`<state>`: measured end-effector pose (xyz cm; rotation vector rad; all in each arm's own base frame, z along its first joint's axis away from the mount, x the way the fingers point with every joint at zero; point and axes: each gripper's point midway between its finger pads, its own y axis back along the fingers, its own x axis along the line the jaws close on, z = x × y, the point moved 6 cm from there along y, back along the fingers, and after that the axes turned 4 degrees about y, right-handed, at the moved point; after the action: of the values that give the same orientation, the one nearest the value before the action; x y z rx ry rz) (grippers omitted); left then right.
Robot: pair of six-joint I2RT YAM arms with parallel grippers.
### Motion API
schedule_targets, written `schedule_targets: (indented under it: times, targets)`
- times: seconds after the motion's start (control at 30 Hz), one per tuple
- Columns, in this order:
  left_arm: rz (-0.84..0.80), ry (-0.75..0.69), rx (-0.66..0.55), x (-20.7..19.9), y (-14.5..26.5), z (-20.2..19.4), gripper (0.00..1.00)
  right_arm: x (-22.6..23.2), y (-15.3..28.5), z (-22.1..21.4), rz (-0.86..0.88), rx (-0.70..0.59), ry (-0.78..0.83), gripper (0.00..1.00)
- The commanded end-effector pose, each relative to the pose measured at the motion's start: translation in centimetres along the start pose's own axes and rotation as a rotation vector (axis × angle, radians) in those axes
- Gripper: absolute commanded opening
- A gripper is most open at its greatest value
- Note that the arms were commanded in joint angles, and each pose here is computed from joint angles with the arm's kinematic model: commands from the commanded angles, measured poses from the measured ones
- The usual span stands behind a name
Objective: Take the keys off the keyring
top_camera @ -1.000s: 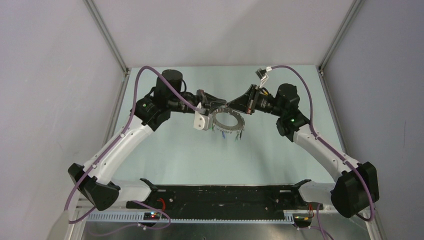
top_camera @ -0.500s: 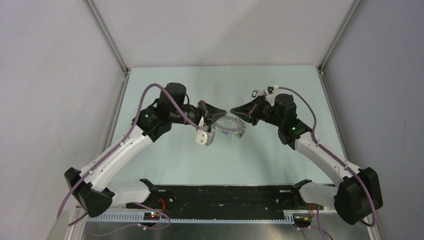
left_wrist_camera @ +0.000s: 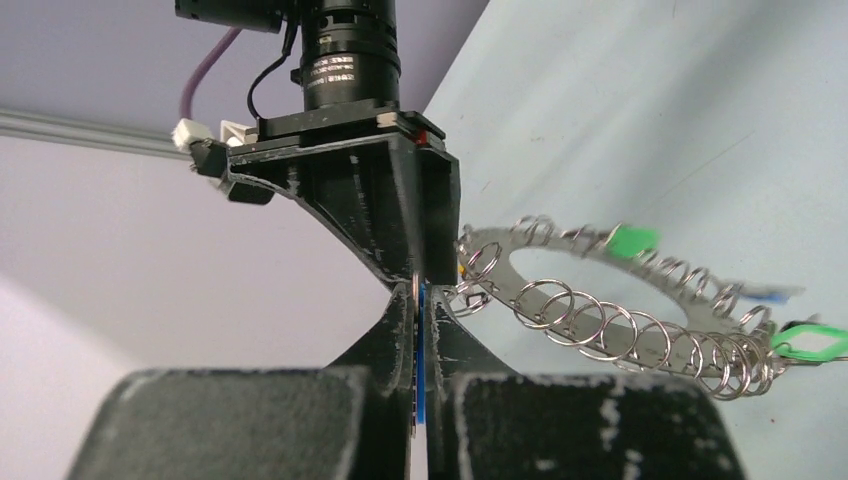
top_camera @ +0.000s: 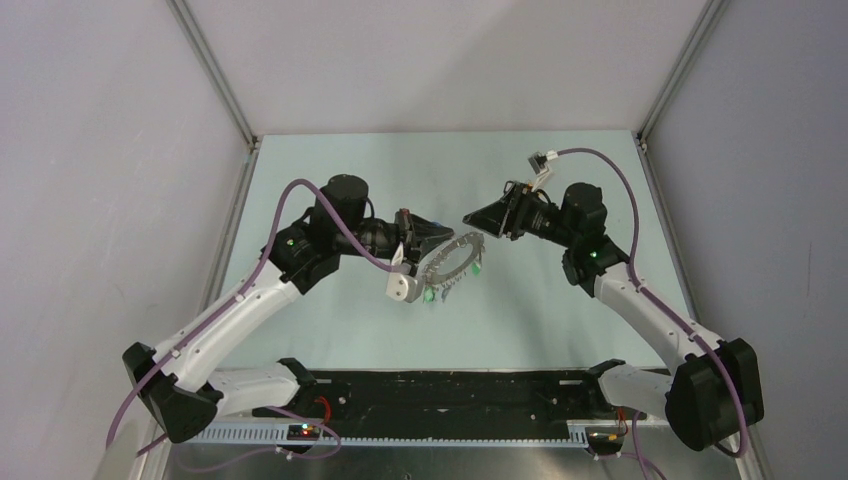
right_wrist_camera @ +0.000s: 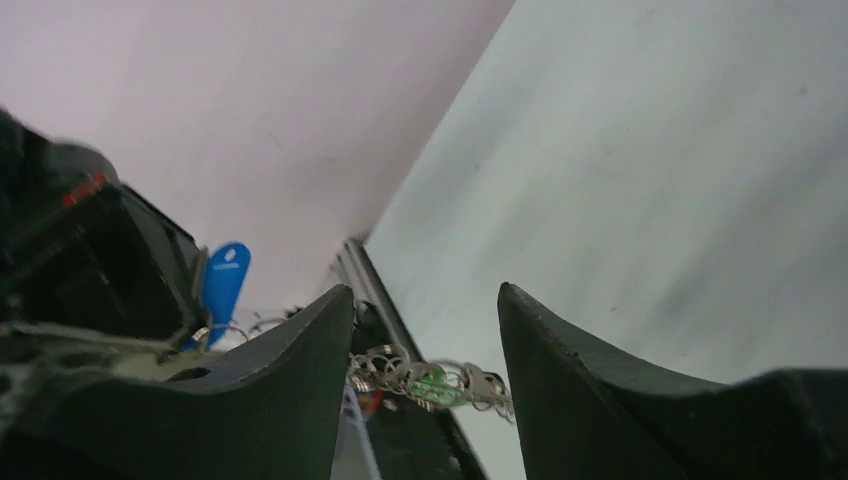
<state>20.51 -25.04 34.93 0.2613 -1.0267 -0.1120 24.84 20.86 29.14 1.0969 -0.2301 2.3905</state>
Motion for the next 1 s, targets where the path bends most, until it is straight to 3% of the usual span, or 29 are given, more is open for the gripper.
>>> schedule_targets:
  times: [0.0,0.23,0.67,0.97]
  targets:
    - [0.086,-0.086,-0.087,2.8,1.3,2.8,0.0,0.9,-0.2,0.7,0.148,0.077,0.414,0.6]
    - [0.081,-0.083,-0.109,3.1,1.1,3.0,0.0,1.1,-0.9,1.9,0.19,0.08,0.634,0.58]
    - [0.102,-0.096,-0.089,3.9,1.5,3.0,0.0,2.4,0.1,-0.7,0.216,0.226,0.696,0.51]
    - [0.1,-0.083,-0.108,4.1,1.5,3.3,0.0,4.4,1.5,-0.9,0.303,0.224,0.765,0.51]
